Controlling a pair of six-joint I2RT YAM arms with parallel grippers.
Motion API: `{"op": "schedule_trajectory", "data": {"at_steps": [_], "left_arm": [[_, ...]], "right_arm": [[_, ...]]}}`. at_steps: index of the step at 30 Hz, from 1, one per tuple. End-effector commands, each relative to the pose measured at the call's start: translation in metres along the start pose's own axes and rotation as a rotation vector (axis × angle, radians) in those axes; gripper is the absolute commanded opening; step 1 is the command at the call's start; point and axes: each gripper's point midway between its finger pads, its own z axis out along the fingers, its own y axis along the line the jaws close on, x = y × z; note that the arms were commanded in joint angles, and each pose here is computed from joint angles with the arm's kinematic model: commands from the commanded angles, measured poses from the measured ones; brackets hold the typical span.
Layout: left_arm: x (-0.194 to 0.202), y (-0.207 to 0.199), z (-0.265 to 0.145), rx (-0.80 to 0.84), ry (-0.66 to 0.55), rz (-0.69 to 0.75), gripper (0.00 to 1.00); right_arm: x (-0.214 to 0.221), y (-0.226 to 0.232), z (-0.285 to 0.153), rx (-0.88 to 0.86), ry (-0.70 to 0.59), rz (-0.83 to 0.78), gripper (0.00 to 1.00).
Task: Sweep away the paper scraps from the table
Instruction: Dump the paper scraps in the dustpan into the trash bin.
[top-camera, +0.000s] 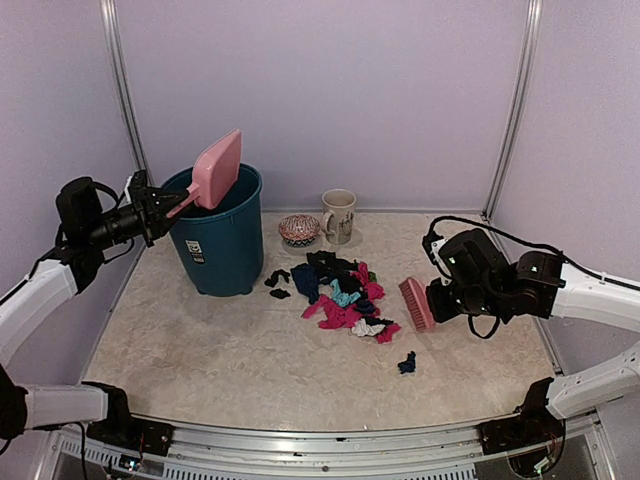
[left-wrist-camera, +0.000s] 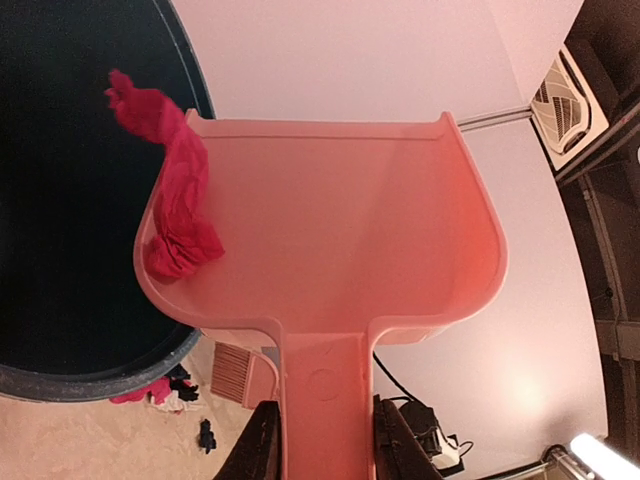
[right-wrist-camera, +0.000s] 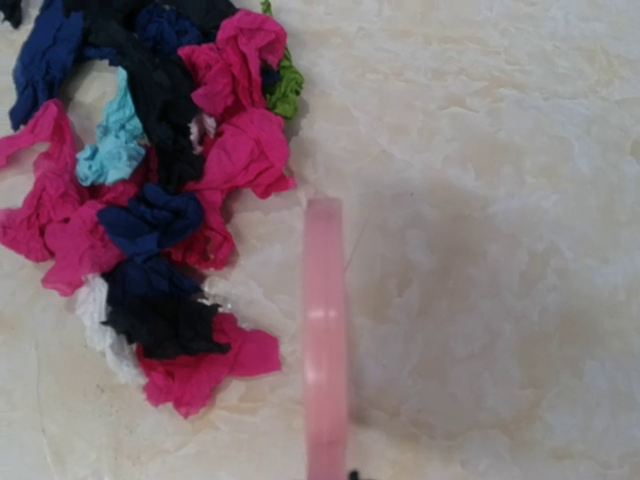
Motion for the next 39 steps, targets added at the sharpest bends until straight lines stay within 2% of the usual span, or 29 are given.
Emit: {"op": "schedule_trajectory", "data": {"at_steps": [1,19,26,28,31,35,39], "left_arm": [[-0.003,-0.045,-0.008,0.127,-0.006,0.046,0.0],[0.0,-0.061,-0.01,0.13,0.027,0.144,0.0],[0.032,-0.054,0.002,0.245,0.139,0.014,0.0],[0.024,-0.042,-0.002,0.227,0.123,-0.014,0.0],[0.025,-0.048,-0.011,0.298,0.094,-0.06,0.0],[0.036,-0.067,0.01,0.23,0.123,0.052,0.0],[0.021,-0.062,0.002,0.217,0.097,0.051,0.0]], "right_arm": [[-0.012,-0.002,-0.005,-0.015,-0.049,0.047,0.0],[-0.056,0.002,-0.027,-0.051,-0.173,0.06,0.0],[-0.058,0.007,-0.022,-0.052,-0.17,0.049,0.0],[-0.058,0.006,-0.021,-0.047,-0.167,0.046,0.0],[-0.058,0.006,-0.02,-0.047,-0.166,0.045,0.0],[-0.058,0.006,-0.02,-0.046,-0.165,0.047,0.0],[-0.065,0.012,-0.025,-0.088,-0.195,0.062,0.0]]}}
